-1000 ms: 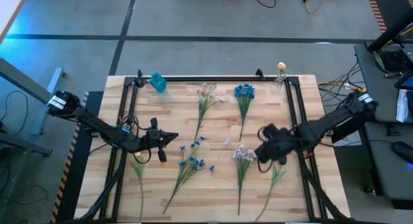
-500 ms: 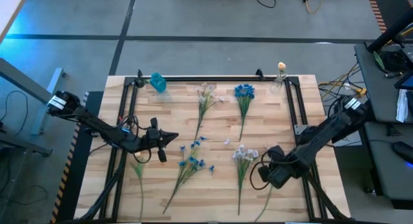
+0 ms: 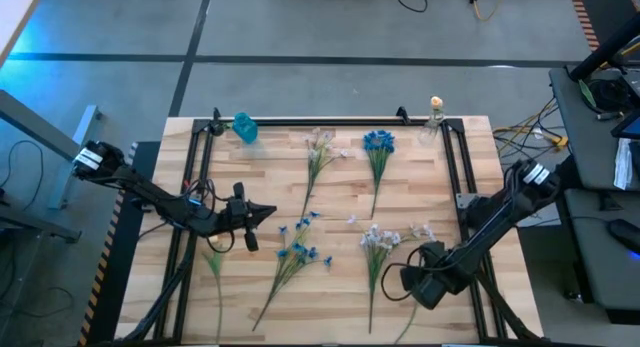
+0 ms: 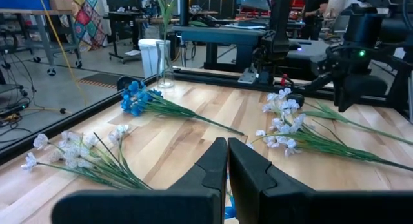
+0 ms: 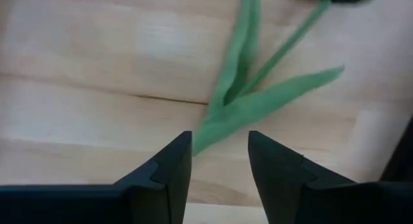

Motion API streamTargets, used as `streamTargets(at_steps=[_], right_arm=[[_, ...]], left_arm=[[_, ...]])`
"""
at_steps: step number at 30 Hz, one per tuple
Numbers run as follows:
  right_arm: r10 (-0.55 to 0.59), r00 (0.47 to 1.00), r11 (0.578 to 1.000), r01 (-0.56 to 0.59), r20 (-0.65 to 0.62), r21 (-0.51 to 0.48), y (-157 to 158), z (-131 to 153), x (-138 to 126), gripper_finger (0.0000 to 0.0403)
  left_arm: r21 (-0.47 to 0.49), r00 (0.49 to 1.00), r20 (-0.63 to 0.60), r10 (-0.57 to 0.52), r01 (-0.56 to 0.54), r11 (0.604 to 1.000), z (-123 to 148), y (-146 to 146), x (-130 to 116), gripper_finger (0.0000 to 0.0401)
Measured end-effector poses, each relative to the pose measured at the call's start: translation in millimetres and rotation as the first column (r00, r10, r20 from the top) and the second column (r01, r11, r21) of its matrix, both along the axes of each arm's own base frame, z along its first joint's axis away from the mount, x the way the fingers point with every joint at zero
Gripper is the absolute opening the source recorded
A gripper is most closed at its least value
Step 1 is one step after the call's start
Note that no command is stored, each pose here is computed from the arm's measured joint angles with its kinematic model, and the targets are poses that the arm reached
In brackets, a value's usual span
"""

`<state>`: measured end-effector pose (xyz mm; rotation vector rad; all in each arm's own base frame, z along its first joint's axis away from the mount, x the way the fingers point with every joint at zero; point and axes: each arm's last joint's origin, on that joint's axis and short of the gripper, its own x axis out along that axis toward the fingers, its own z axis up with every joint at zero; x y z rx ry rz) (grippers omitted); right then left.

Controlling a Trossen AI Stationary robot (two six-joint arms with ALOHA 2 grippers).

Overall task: Sort flowers into vase by color
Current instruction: Put the black tulip into the blue vase

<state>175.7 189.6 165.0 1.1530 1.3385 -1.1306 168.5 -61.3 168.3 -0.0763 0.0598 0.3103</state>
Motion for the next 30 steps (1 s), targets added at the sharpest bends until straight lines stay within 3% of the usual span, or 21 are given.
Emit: streamTargets(at_steps=[6,15,23,30], right_arm=[[-0.092,0.996,0.995,0.092,-0.005,-0.046,9,-8,-7,0.0126],[-0.11,0.994,0.992,0.111,0.017,-0.064,8,-14,-3,0.0099],[-0.146,0.987,0.989,0.146,0.061,0.011,0,-31,1,0.0093],[-0.096,0.991,0.995,0.099,0.089,-0.03,-1,-28,1,0.0061]], left_arm=[[-0.007,1.0,0.003,0.0,0.0,1.0,0,0,0,0.0],[-0.009,1.0,0.008,-0.001,0.001,1.0,1,0,0,0.0],[-0.005,1.0,-0.006,-0.024,0.024,1.0,-1,-1,0,0.0],[-0.006,1.0,-0.004,-0.024,0.024,1.0,0,-1,0,0.0]])
